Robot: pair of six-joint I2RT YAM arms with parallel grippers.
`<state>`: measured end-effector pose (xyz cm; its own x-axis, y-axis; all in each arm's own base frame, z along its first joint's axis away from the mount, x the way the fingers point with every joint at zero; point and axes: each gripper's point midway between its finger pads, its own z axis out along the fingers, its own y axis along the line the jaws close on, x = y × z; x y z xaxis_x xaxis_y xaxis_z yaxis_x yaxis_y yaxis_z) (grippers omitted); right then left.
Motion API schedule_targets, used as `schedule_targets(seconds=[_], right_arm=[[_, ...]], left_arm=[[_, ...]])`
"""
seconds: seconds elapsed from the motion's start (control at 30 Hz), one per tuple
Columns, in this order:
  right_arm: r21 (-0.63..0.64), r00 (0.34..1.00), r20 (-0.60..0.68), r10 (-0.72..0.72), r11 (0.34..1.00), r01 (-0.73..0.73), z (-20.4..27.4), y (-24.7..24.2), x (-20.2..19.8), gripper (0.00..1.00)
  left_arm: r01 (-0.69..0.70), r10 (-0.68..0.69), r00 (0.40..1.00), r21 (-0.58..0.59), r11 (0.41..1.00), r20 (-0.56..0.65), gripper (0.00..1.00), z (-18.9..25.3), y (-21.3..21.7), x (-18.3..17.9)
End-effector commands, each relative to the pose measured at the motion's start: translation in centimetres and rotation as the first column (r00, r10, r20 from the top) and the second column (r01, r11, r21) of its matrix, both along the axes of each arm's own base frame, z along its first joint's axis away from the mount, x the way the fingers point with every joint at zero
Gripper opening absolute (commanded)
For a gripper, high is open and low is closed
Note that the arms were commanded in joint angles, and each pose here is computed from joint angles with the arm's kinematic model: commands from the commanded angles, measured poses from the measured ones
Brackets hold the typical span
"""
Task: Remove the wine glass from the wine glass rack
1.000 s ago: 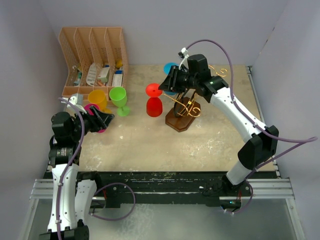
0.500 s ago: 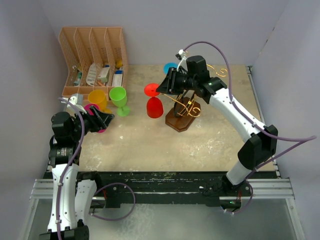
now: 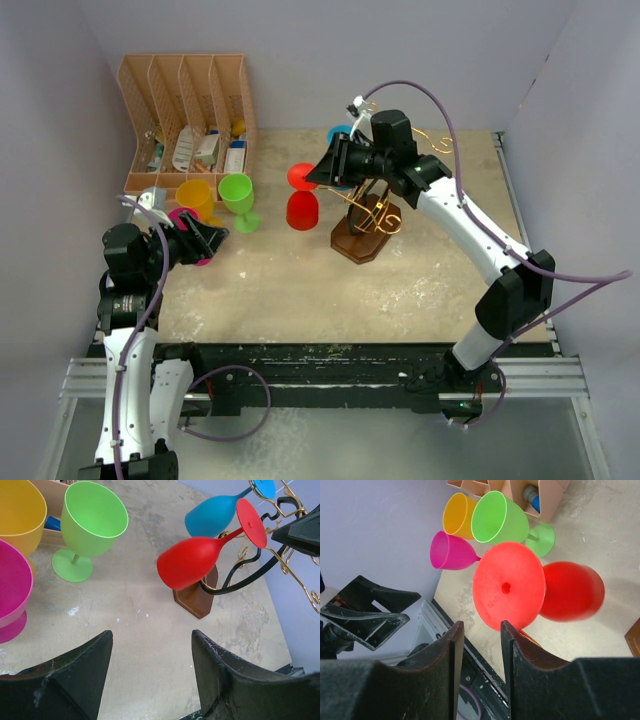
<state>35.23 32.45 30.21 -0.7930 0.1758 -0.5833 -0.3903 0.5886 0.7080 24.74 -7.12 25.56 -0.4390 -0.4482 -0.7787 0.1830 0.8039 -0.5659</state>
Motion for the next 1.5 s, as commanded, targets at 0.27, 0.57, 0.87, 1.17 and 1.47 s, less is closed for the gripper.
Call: schedule_targets(seconds=[0.27,0.57,0.87,1.17,1.47], right_arm=[[0.044,0.997,0.059,-0.043,0.998,0.04,2.0,0.3,0.7,0.37],[-0.06,0.964,0.125,-0.235,0.968,0.244,3.0,-4.1,0.9,0.37],[-0.113,0.98,0.079,-0.184,0.975,0.193,0.6,-3.6,0.6,0.37],[-0.08,0.991,0.059,-0.12,0.989,0.124,-0.1,-1.9,0.9,0.37],[-0.033,0.993,0.068,-0.093,0.995,0.095,0.5,-1.1,0.9,0.37]], left_arm=[[0.002,-0.002,0.999,0.012,1.0,0.036,0.68,0.6,0.1,0.3],[0.006,-0.007,0.999,0.012,1.0,0.035,0.68,0.5,0.0,0.3],[0.006,-0.006,0.999,0.012,1.0,0.036,0.68,0.6,0.0,0.3],[0.002,-0.003,0.999,0.012,1.0,0.032,0.68,0.5,0.1,0.4],[0.002,-0.002,0.999,0.012,1.0,0.032,0.68,0.5,0.1,0.4]])
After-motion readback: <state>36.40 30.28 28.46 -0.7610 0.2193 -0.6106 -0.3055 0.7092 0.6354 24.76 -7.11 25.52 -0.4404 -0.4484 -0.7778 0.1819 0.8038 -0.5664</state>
